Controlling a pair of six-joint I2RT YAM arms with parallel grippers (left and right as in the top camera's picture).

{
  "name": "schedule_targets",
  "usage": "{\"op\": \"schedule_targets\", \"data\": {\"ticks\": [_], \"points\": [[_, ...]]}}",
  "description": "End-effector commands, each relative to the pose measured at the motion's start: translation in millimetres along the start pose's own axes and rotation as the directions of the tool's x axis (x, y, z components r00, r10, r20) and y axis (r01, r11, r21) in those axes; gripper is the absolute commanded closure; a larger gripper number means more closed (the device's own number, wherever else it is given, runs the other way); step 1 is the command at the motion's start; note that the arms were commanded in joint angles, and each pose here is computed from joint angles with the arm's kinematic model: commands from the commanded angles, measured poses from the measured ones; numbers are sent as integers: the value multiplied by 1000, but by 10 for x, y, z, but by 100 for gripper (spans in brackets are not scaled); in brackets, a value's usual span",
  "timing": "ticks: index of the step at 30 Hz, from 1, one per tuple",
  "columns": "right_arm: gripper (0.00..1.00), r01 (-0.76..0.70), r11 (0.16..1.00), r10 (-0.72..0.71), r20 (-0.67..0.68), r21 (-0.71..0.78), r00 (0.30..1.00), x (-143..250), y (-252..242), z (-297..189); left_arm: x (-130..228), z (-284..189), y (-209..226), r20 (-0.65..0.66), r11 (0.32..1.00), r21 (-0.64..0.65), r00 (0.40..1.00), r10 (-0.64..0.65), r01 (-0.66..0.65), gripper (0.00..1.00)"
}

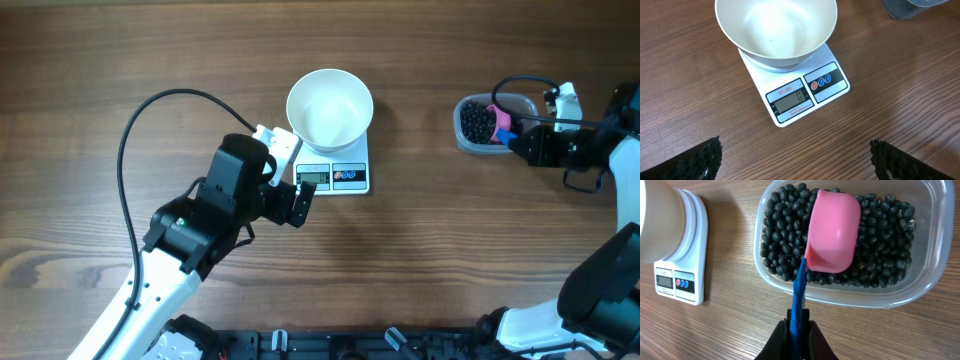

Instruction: Scoop item into bowl and weigh 150g on scale

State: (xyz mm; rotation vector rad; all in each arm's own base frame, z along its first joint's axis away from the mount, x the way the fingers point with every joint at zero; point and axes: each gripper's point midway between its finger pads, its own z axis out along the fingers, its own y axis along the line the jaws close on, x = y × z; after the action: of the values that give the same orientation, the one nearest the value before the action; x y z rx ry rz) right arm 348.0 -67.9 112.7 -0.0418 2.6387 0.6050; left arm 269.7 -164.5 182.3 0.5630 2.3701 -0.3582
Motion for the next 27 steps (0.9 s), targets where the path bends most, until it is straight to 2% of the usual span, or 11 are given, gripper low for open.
{"op": "schedule_targets", "data": {"ticks": [1,12,14,27], "points": [[96,-31,995,32,4,-95,999,-1,132,85,11,12,-39,-3,1000,18,1000,22,-22,0],[96,-45,995,46,13,-87,999,-4,78,58,11,12,-39,-3,1000,18,1000,22,-22,0],[96,-104,990,105,-2,-91,994,22,89,56,11,12,-39,-3,1000,18,1000,23,-23,0],[96,-265,960,268,22,-96,963,-74,62,51,11,12,-39,-3,1000,18,1000,22,-22,0]]}}
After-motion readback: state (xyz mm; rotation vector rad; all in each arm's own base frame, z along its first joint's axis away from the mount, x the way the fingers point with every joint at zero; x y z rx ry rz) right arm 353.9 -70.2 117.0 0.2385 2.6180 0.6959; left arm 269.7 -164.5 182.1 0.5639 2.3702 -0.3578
